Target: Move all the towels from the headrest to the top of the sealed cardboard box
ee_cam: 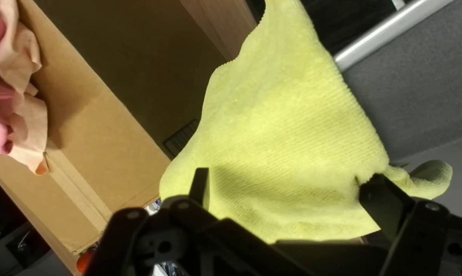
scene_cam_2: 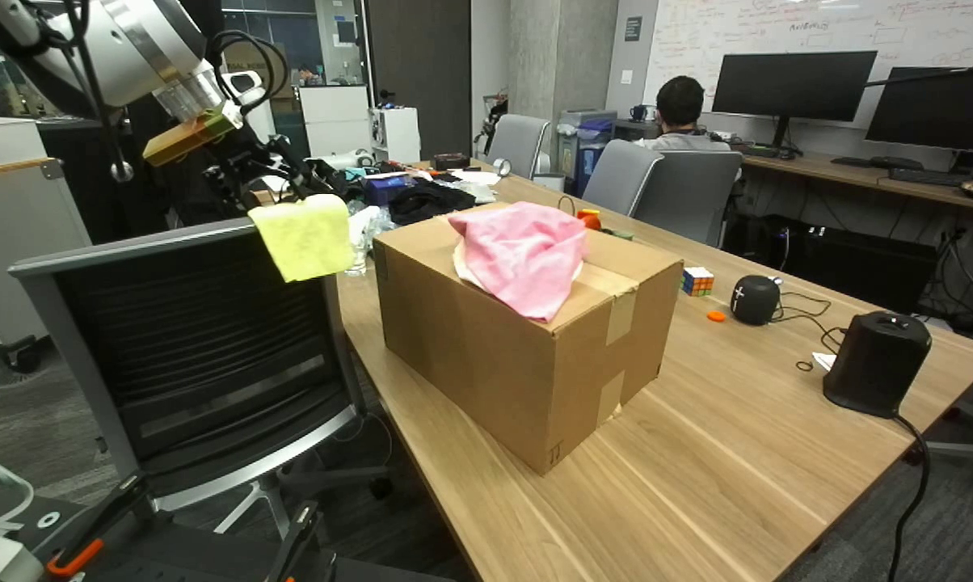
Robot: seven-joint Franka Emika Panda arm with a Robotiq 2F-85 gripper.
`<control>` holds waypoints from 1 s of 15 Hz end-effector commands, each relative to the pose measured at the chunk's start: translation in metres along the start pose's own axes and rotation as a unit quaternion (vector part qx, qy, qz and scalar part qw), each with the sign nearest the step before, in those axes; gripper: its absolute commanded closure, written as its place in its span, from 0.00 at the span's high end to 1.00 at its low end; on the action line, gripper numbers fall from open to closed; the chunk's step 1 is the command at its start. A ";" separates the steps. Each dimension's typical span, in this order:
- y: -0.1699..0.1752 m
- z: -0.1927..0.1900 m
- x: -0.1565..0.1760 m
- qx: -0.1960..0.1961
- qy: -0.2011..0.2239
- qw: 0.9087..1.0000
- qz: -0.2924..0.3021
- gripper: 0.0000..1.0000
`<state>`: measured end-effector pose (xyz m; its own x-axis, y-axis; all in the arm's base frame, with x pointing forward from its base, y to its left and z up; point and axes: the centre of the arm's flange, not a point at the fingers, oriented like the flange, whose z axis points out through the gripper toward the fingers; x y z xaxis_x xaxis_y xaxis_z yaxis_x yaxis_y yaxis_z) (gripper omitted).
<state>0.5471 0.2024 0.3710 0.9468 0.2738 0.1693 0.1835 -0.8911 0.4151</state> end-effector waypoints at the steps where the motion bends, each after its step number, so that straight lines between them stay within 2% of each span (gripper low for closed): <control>1: 0.003 0.004 0.007 -0.008 -0.001 1.000 0.010 0.79; 3: 0.004 0.003 0.007 -0.007 -0.001 1.000 0.011 0.68; 9: 0.006 -0.002 0.007 -0.007 0.004 1.000 0.014 0.20; 11: 0.007 -0.005 0.006 -0.008 0.007 1.000 0.013 0.08; 14: 0.011 -0.020 0.001 -0.010 0.019 1.000 0.009 0.03; 15: 0.013 -0.027 -0.001 -0.009 0.024 1.000 0.008 0.07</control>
<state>0.5515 0.2007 0.3825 0.9459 0.2585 0.1959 0.1599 -0.8972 0.4118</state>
